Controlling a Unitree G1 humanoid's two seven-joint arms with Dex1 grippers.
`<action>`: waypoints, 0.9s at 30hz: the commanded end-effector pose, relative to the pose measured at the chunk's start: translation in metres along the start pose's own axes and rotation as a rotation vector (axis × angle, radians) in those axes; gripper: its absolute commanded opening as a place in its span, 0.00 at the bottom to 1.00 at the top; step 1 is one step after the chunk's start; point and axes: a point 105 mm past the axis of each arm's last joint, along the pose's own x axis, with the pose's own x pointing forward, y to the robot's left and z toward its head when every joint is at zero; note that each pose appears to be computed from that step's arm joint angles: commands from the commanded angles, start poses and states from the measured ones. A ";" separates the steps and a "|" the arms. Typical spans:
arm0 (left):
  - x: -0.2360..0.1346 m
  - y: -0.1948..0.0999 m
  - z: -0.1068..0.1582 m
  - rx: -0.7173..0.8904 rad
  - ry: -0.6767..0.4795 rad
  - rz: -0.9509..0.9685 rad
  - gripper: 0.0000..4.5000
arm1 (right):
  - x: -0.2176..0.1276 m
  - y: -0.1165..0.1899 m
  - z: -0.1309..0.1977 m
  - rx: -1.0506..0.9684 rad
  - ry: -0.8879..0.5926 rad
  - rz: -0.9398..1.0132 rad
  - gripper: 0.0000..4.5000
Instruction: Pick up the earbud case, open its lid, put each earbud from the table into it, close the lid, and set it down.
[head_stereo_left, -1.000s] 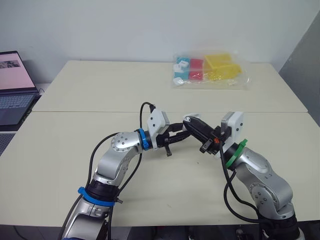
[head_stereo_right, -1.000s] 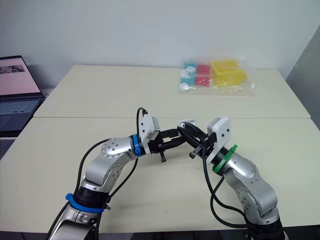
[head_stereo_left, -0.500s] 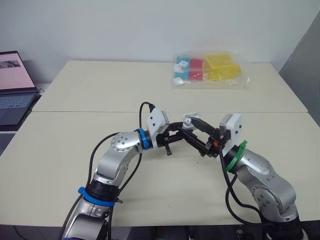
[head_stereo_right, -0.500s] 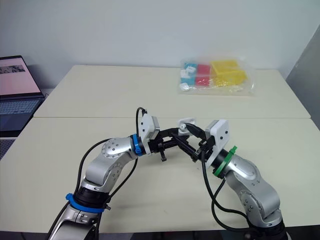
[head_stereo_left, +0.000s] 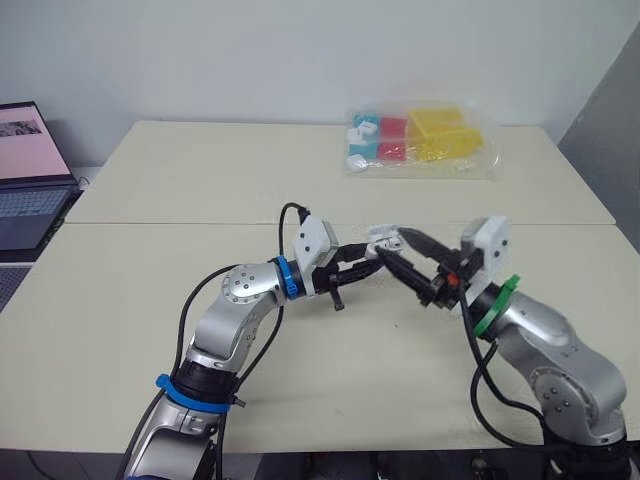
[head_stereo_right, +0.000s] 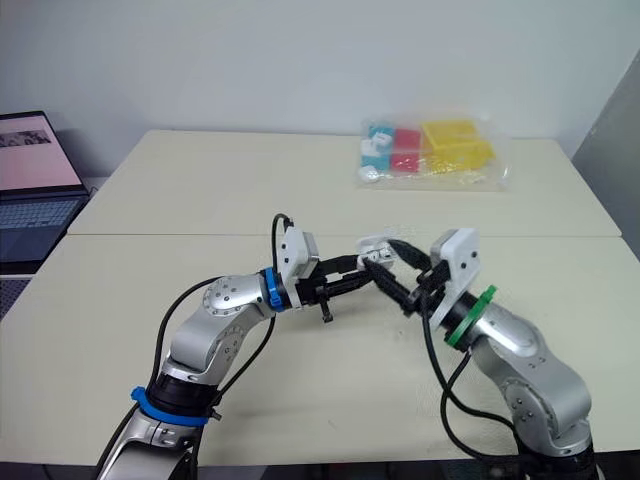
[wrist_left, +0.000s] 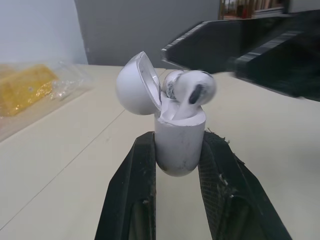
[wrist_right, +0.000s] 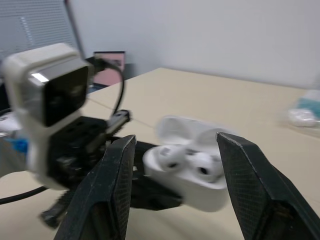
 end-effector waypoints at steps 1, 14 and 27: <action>0.000 -0.003 0.018 0.042 -0.062 -0.016 0.18 | 0.001 0.002 0.015 -0.019 -0.051 -0.003 0.59; -0.001 -0.003 0.016 0.043 -0.057 -0.014 0.18 | -0.008 0.003 0.031 -0.041 -0.044 0.056 0.59; 0.000 -0.002 0.016 0.049 -0.060 -0.022 0.18 | -0.010 -0.027 0.073 -0.202 0.147 0.238 0.59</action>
